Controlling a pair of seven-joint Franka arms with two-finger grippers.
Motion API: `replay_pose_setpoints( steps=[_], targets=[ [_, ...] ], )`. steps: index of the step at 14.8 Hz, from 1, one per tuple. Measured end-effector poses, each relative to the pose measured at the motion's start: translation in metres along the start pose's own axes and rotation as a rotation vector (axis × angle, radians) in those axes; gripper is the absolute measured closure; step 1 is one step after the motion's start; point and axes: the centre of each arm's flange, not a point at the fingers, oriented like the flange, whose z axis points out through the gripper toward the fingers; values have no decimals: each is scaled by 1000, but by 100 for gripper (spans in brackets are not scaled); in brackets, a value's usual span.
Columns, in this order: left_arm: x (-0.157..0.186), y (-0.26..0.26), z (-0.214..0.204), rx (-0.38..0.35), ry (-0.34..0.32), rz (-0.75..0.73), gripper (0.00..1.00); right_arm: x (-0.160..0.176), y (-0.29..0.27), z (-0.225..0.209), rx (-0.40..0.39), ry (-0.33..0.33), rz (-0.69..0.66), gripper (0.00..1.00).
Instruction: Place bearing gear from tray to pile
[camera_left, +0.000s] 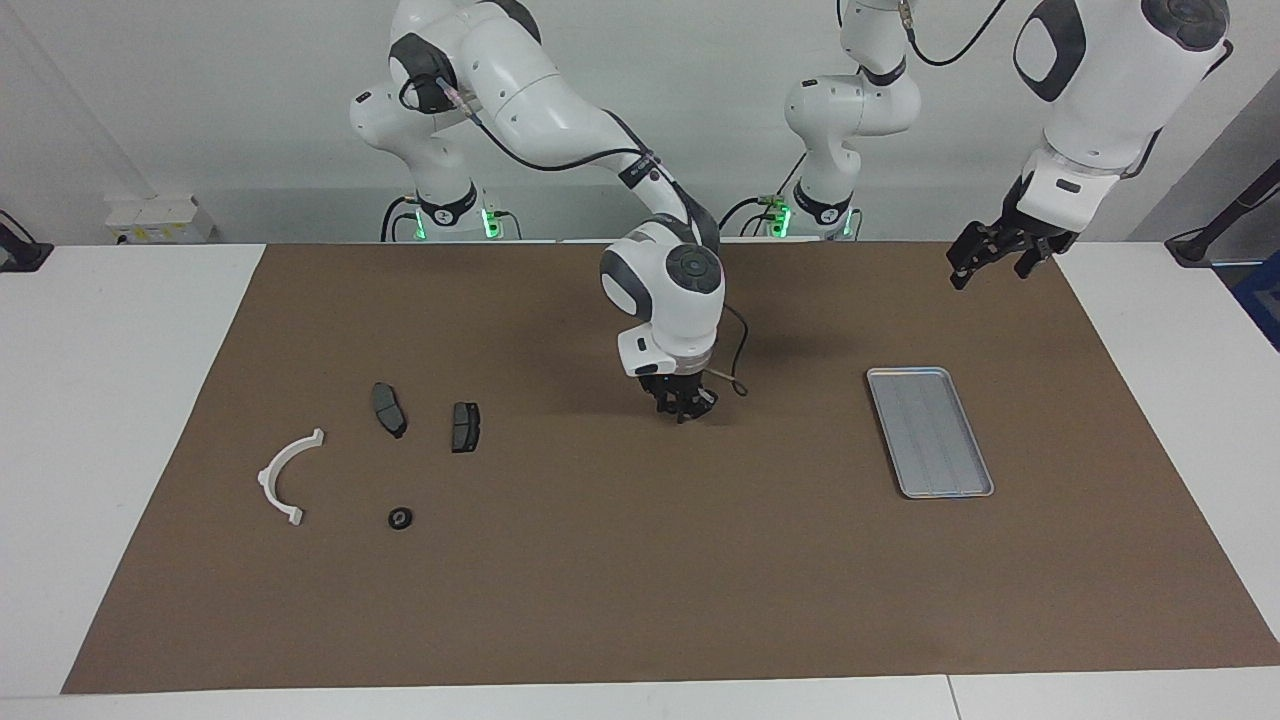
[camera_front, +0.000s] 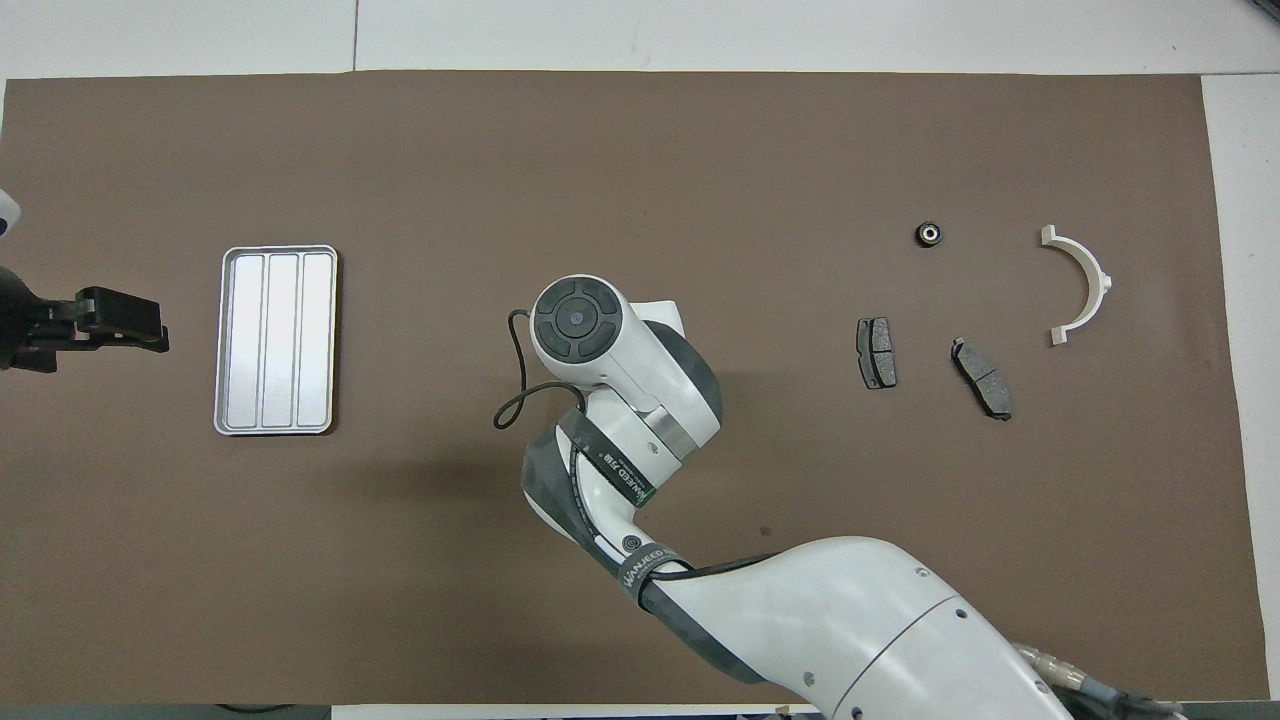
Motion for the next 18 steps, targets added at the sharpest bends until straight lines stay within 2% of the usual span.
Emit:
replay_pose_setpoints(
  steps=[2,4,6,8,12,15,18],
  targets=[
    [0,3,0,0,0,5,0,1,1,0,-8,-2,2,76],
    [-1,7,0,1,1,12,0,9,5,-5,-48,-8,11,76],
    [-1,9,0,1,1,17,0,36,12,-26,-86,-18,-9,76],
    [-1,8,0,1,1,14,0,89,33,-58,-108,-37,-103,76],
    [-1,6,0,0,1,11,0,228,122,-102,-75,-57,-382,76],
    [-1,8,0,1,1,14,0,294,178,-79,-38,-36,-511,76],
    [-1,8,0,1,1,15,0,308,199,-21,2,17,-552,76]
  ],
)
